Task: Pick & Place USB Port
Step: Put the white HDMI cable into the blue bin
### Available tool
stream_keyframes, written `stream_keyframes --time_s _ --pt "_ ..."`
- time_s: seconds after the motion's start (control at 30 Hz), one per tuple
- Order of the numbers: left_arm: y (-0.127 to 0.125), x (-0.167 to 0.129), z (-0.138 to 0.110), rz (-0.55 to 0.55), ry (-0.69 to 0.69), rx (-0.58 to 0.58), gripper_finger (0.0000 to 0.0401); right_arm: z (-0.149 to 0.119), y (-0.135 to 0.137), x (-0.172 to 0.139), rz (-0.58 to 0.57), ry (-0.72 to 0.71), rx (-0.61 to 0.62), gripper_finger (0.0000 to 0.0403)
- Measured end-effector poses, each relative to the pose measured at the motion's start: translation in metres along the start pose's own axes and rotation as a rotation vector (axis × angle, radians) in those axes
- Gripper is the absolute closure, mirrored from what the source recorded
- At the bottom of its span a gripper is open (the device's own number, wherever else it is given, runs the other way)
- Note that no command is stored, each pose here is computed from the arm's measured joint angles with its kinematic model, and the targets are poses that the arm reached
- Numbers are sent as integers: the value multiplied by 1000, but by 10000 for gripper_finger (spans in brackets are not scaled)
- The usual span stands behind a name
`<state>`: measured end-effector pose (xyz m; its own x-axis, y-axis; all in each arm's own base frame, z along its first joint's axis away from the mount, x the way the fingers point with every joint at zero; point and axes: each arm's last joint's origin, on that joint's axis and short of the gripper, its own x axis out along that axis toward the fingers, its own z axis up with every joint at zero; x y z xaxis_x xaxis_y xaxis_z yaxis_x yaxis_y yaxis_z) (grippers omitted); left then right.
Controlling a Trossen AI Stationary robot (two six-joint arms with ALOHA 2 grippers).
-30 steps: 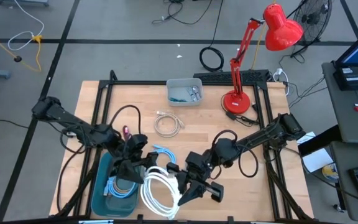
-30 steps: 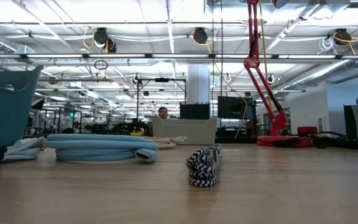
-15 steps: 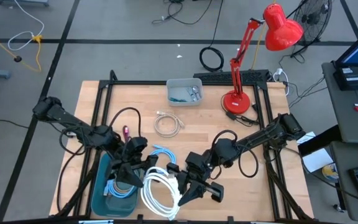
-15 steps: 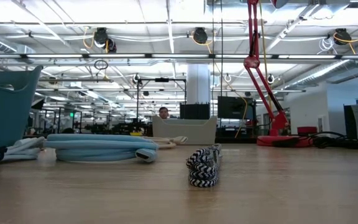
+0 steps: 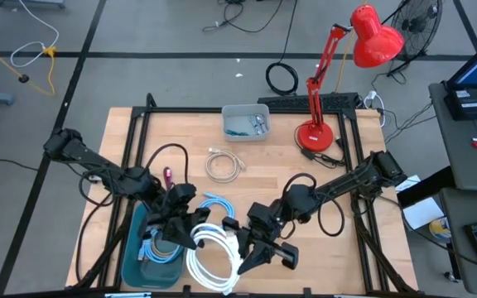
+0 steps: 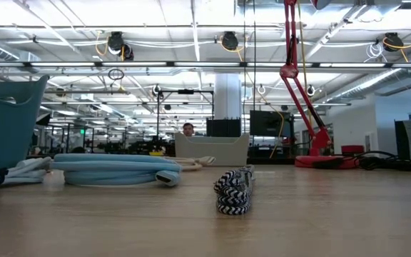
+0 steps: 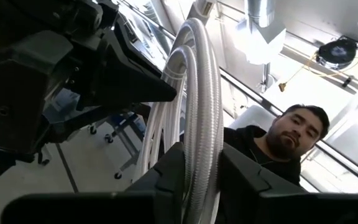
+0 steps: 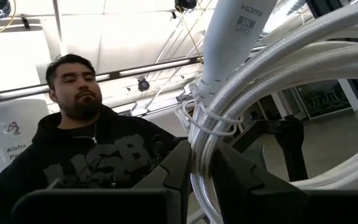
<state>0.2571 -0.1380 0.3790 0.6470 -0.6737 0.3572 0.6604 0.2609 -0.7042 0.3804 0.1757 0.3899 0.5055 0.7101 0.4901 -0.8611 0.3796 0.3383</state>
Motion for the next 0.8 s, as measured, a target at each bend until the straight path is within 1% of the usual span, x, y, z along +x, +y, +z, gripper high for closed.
stream_keyframes --time_s 0.17,0.27,0.37,0.47,0.6,0.73,0.8 --pt "0 0 0 0 0 -9 322 1 0 0 2 -6 -6 354" --pt "0 0 0 0 0 -15 319 2 0 0 6 -23 -13 336" --pt "0 0 0 -6 12 -16 330 5 3 0 -16 -60 -17 303" --pt "-1 0 0 -13 15 -16 330 10 9 0 -49 -78 -9 262" --pt "-1 0 0 -21 28 -39 330 20 20 0 -96 -60 5 206" --pt "-1 -1 -3 -2 54 -93 330 29 34 -4 -143 39 -3 165" --pt "-2 -3 -5 47 85 -130 330 31 43 -7 -192 113 1 153"
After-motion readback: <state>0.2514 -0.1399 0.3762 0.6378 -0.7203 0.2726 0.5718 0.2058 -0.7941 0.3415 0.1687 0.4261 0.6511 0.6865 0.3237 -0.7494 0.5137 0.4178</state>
